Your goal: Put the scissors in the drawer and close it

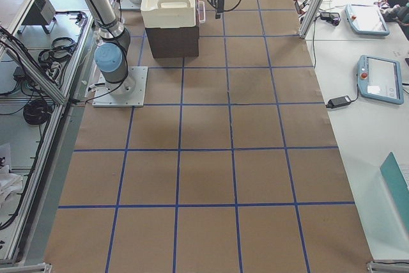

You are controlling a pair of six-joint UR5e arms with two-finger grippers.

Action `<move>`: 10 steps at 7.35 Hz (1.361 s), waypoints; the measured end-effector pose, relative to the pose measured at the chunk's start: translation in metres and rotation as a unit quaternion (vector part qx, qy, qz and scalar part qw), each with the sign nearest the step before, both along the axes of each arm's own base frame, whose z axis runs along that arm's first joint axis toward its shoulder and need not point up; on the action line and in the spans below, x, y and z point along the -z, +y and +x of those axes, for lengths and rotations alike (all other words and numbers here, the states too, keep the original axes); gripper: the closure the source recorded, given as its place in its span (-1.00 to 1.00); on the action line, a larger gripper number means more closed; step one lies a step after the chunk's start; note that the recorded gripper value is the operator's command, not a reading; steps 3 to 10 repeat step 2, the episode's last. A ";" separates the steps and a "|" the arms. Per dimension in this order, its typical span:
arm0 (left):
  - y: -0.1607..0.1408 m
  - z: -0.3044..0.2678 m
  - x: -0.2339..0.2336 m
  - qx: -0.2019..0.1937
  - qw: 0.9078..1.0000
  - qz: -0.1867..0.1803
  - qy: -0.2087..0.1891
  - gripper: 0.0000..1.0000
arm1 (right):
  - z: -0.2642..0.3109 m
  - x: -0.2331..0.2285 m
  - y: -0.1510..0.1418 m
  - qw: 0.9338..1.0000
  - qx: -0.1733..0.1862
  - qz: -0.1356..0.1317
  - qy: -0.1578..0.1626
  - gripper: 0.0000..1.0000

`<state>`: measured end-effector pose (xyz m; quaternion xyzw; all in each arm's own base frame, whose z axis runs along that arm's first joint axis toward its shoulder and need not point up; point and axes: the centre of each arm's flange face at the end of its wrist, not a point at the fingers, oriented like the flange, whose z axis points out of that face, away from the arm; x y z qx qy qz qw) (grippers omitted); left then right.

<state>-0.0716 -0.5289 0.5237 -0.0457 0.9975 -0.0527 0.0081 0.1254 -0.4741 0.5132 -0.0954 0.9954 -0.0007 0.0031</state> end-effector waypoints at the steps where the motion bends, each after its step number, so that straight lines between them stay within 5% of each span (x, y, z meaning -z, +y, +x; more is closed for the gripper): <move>1: 0.000 0.000 0.001 0.002 1.000 0.001 0.002 -1.00 | 0.000 0.000 0.000 1.000 0.000 0.000 0.000 -1.00; 10: 0.000 -0.001 0.002 0.013 1.000 0.004 0.003 -1.00 | 0.000 0.000 0.000 1.000 0.000 0.000 0.000 -1.00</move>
